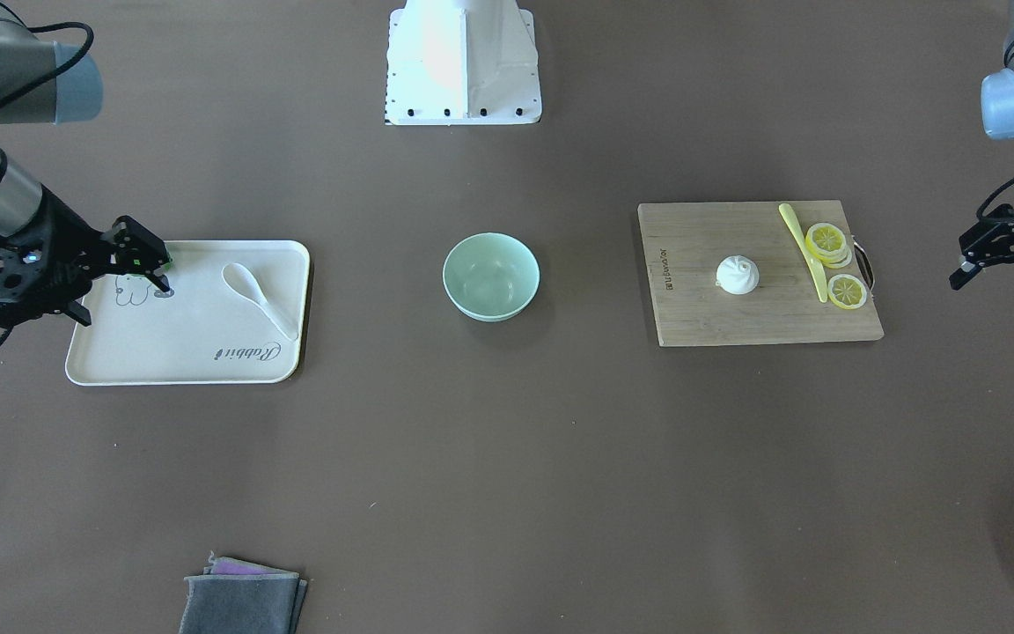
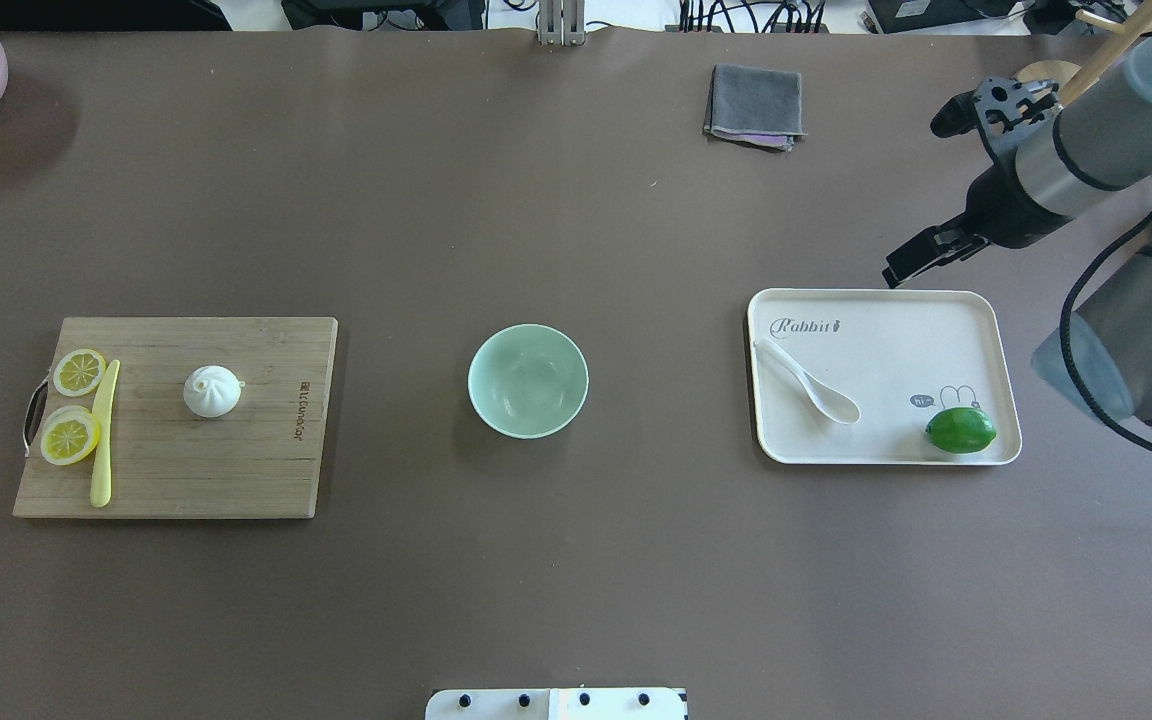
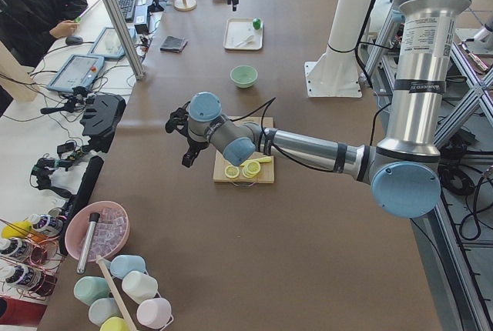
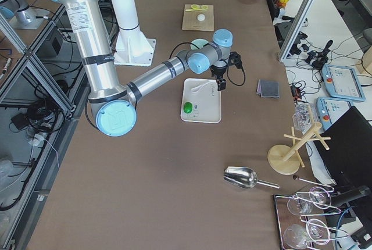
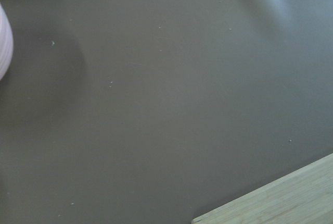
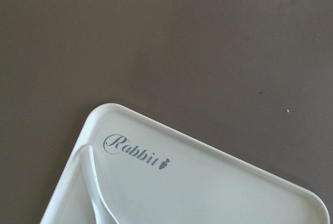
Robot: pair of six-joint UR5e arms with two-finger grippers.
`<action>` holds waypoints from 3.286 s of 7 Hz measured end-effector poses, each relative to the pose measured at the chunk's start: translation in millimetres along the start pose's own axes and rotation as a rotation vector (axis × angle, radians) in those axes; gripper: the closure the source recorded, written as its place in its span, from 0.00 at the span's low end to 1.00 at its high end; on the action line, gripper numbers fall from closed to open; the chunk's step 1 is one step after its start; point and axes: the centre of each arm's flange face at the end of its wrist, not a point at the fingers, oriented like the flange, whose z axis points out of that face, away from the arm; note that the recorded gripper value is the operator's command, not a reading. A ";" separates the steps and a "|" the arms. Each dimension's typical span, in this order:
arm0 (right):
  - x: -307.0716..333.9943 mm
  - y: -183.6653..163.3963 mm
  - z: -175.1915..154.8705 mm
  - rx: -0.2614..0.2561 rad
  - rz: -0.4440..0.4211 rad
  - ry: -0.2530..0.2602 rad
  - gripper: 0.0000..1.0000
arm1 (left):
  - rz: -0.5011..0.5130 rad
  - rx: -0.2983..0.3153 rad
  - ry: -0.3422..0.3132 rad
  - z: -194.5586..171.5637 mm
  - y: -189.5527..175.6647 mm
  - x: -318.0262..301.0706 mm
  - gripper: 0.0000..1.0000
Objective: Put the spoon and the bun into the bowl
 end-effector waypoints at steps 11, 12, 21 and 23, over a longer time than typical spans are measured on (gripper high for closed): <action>-90.9 27.4 128.6 0.003 -0.128 0.017 0.41 | 0.010 -0.005 0.007 8.1 4.4 3.2 0.02; -93.5 28.1 128.5 0.004 -0.121 0.015 0.55 | 0.010 -0.005 0.007 8.0 4.6 3.2 0.02; -126.7 -27.4 73.4 0.109 0.168 -0.003 1.00 | -0.012 -0.001 0.063 34.7 -12.6 62.4 0.02; -169.4 -63.8 46.0 0.097 0.362 -0.004 1.00 | -0.024 -0.004 0.089 79.5 -1.0 117.5 0.02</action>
